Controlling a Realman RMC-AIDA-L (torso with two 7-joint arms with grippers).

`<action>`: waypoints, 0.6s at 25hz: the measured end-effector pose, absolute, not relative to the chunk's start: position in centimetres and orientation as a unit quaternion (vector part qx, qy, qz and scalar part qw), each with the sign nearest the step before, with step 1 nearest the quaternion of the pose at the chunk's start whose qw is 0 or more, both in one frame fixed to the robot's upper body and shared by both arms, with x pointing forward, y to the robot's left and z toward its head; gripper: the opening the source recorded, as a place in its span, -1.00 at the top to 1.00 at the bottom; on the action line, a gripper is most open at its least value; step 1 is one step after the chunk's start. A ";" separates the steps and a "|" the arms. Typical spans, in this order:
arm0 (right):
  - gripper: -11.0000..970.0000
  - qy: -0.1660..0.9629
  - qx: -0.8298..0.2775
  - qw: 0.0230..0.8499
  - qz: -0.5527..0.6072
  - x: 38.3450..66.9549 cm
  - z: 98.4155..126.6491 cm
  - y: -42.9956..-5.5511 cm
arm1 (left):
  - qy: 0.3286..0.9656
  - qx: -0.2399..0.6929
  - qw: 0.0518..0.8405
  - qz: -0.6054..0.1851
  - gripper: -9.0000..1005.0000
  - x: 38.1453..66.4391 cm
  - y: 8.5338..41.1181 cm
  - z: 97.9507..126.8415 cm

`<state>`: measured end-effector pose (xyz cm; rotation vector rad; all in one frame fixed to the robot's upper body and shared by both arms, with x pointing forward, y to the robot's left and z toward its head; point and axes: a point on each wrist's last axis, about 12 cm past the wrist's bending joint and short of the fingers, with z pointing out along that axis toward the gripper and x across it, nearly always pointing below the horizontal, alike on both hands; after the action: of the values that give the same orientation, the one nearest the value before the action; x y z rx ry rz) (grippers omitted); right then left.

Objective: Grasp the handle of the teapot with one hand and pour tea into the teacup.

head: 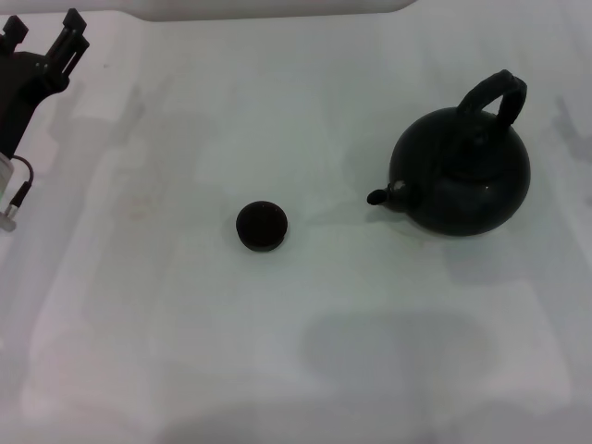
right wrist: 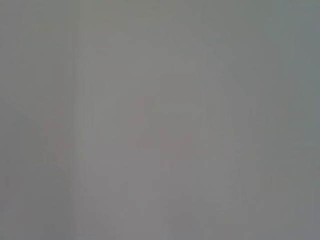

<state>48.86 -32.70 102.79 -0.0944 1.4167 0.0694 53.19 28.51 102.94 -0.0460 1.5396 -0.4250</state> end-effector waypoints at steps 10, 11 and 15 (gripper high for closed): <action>-0.81 0.649 -0.011 0.760 0.015 49.0 102.9 -33.6 | 0.690 -0.017 0.698 -0.191 -0.72 53.4 28.4 103.0; -0.81 0.650 -0.012 0.760 0.013 49.0 102.9 -33.6 | 0.690 -0.016 0.698 -0.190 -0.72 53.4 28.4 103.0; -0.81 0.658 -0.007 0.753 0.007 48.9 102.6 -33.9 | 0.690 -0.016 0.698 -0.190 -0.72 53.5 28.3 103.1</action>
<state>48.89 -33.87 102.59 -0.0157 1.4358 0.0146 53.48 28.33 103.05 -0.0361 1.5392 -0.4242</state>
